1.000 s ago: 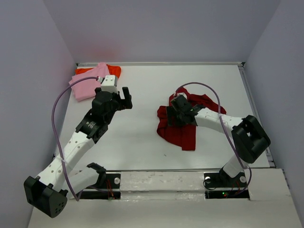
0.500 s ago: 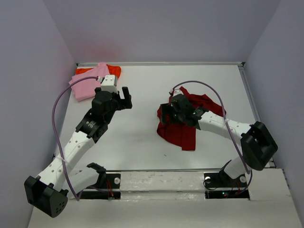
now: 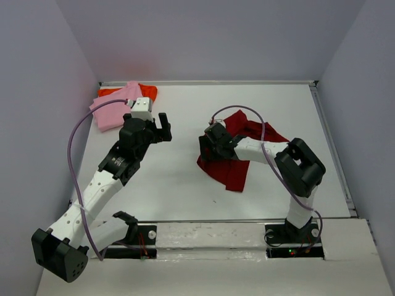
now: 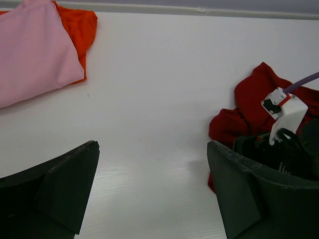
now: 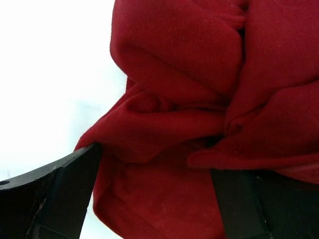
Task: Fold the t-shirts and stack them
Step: Flatten the tshirt out
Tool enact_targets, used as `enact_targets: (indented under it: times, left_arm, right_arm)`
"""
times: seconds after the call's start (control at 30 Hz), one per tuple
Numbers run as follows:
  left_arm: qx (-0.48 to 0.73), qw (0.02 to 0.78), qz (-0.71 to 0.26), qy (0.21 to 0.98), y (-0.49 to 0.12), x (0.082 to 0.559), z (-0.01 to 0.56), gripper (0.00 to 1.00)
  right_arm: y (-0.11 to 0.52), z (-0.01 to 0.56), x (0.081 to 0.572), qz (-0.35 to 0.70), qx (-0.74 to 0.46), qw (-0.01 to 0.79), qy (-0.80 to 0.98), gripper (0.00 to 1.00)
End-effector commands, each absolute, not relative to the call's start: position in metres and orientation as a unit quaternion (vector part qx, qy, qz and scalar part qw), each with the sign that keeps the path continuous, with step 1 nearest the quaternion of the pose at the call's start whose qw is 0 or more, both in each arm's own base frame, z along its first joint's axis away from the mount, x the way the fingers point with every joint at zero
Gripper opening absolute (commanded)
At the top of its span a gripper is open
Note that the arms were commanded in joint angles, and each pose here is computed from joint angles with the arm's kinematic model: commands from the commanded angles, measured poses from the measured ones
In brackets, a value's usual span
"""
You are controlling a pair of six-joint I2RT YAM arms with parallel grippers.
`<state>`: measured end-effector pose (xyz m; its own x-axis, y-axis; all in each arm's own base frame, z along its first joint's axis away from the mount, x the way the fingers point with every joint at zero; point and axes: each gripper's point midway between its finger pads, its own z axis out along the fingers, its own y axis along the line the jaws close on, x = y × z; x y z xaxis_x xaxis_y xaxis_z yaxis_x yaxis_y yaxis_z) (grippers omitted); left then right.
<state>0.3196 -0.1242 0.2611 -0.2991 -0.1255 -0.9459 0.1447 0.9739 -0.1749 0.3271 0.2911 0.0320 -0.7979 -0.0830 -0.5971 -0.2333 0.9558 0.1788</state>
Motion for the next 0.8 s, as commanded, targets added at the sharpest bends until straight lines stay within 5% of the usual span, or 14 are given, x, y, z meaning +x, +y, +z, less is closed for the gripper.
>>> enact_targets:
  times: [0.0, 0.37, 0.77]
  left_arm:
    - [0.002, 0.609, -0.12, 0.784, -0.123, 0.32, 0.271, 0.99]
    - [0.002, 0.612, -0.123, 0.781, -0.122, 0.318, 0.274, 0.99]
    - [0.007, 0.608, -0.134, 0.782, -0.127, 0.317, 0.272, 0.99]
  right_arm:
    - [0.245, -0.007, 0.339, 0.018, -0.009, 0.26, 0.965, 0.93]
    - [0.137, 0.043, 0.426, -0.041, 0.14, 0.313, 0.939, 0.93]
    - [0.043, 0.074, 0.536, -0.143, 0.145, 0.369, 0.907, 0.94]
